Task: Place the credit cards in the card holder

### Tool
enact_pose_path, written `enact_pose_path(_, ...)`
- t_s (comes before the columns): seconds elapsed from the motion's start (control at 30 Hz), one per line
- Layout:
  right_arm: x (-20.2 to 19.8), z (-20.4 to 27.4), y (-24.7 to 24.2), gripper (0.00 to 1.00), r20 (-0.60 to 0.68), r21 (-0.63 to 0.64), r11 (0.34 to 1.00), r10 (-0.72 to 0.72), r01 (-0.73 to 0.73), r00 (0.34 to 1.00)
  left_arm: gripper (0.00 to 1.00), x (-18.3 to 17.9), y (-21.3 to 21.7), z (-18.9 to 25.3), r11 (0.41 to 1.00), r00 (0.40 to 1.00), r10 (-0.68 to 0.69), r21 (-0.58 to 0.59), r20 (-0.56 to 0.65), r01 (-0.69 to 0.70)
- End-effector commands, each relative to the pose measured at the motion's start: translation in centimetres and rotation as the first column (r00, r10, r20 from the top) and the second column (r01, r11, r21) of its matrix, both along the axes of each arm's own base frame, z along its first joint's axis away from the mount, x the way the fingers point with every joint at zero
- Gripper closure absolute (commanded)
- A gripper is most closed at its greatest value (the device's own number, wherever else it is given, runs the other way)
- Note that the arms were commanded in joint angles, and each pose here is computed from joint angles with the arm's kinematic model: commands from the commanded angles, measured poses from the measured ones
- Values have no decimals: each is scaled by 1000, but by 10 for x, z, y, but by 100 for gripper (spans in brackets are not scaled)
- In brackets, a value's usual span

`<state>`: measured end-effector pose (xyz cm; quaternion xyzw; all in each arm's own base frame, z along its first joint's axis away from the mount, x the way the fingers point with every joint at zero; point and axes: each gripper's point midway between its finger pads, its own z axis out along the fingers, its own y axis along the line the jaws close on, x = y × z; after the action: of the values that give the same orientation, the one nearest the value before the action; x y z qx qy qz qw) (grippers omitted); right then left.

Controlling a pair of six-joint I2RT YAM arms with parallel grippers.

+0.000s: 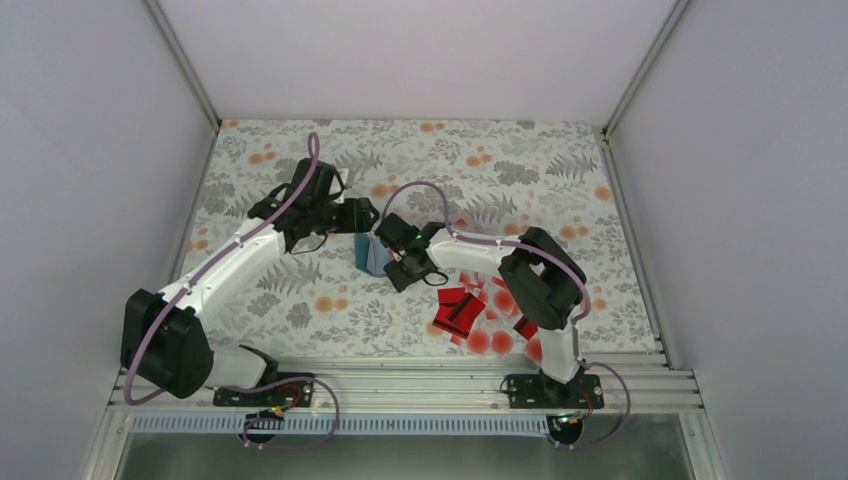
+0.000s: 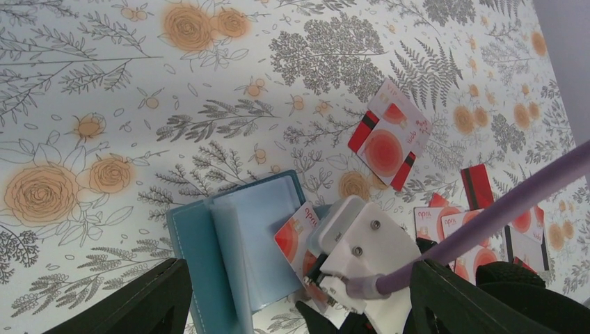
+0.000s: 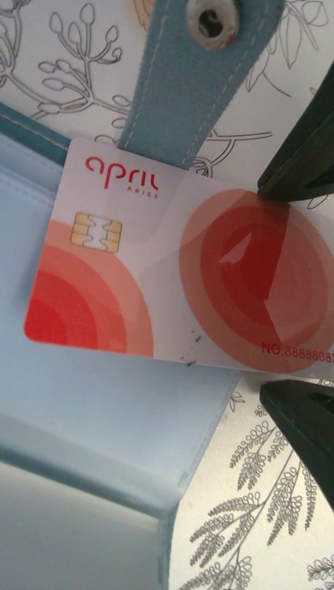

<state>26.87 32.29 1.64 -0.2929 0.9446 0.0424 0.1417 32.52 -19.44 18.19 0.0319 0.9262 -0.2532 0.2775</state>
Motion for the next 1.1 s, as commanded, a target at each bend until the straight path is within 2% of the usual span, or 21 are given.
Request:
enact_pose_path(0.0,-4,-15,-3,39,-5,-33,999,-6,6,1000,21,-1,7,3,1000,1000,9,10,20,-9)
enact_pose_path(0.1,-6,-20,-6,47,-15,-34,999,-12,12,1000,22,-1,8,4,1000,1000,13,9,24,-13)
enact_pose_path(0.23,-7,-21,-9,50,-15,-27,999,-20,20,1000,22,0,9,7,1000,999,16,5,30,-16)
enact_pose_path(0.57,4,3,-13,70,33,40,997,-62,61,998,22,0,9,11,1000,999,16,-2,38,-16)
enact_pose_path(1.07,19,32,-23,77,101,52,997,-56,51,993,22,4,9,16,999,998,37,-10,49,-36)
